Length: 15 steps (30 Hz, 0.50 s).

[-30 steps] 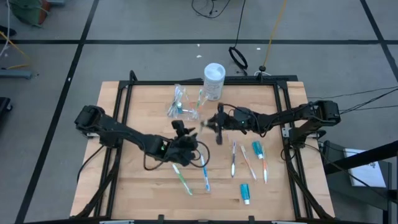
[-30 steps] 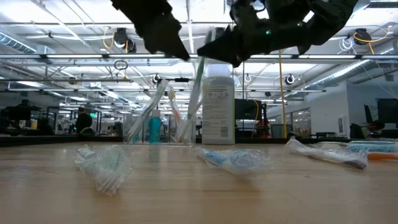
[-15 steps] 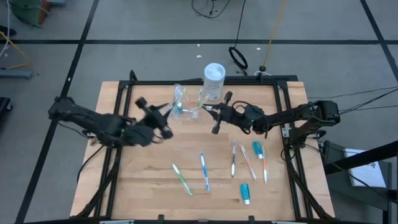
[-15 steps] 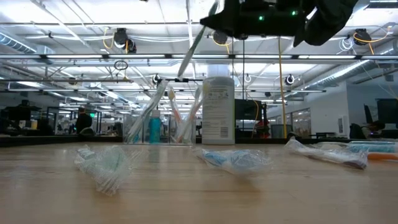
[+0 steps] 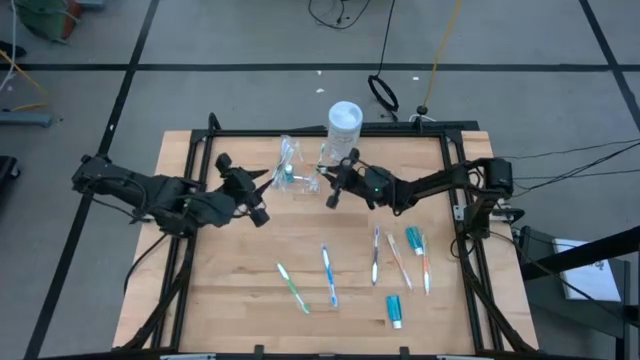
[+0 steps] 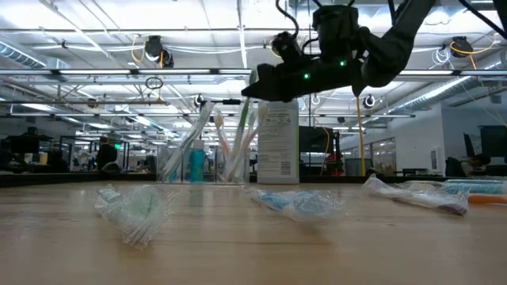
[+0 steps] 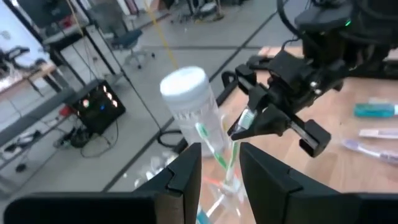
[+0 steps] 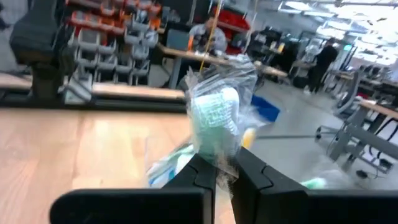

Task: Pick & Place toothbrushing station
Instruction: Put the green toothbrush into the transparent organizer

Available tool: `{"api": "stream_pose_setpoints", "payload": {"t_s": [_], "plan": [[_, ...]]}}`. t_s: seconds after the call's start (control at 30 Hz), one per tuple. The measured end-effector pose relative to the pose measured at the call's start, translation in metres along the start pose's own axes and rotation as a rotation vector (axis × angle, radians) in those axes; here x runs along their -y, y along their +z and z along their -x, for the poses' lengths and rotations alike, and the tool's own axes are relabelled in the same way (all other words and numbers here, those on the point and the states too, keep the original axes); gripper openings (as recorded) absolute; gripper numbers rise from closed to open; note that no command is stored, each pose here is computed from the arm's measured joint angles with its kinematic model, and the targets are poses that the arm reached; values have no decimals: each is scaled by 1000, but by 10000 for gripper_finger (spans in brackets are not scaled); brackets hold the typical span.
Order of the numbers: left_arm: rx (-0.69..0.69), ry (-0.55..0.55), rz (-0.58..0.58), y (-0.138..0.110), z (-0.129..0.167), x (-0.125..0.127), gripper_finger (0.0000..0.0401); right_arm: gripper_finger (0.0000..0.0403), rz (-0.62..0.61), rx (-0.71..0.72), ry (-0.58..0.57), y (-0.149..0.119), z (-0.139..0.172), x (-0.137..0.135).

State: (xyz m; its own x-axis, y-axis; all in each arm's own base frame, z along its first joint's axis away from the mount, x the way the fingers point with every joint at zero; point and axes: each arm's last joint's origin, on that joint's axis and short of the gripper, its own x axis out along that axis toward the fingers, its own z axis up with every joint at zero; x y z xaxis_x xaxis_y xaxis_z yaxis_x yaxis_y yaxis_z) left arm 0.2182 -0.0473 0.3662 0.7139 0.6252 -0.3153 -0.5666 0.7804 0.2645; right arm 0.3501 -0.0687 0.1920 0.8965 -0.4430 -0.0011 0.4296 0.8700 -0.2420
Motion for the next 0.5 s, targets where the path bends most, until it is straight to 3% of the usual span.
{"api": "stream_pose_setpoints", "payload": {"t_s": [0.27,0.5], "plan": [[-77,10,9,-14,-11,12,115,18,-126,-127,6,-16,-3,1],[-81,18,23,-15,-13,13,115,41,-131,-160,-11,-22,-4,8]]}}
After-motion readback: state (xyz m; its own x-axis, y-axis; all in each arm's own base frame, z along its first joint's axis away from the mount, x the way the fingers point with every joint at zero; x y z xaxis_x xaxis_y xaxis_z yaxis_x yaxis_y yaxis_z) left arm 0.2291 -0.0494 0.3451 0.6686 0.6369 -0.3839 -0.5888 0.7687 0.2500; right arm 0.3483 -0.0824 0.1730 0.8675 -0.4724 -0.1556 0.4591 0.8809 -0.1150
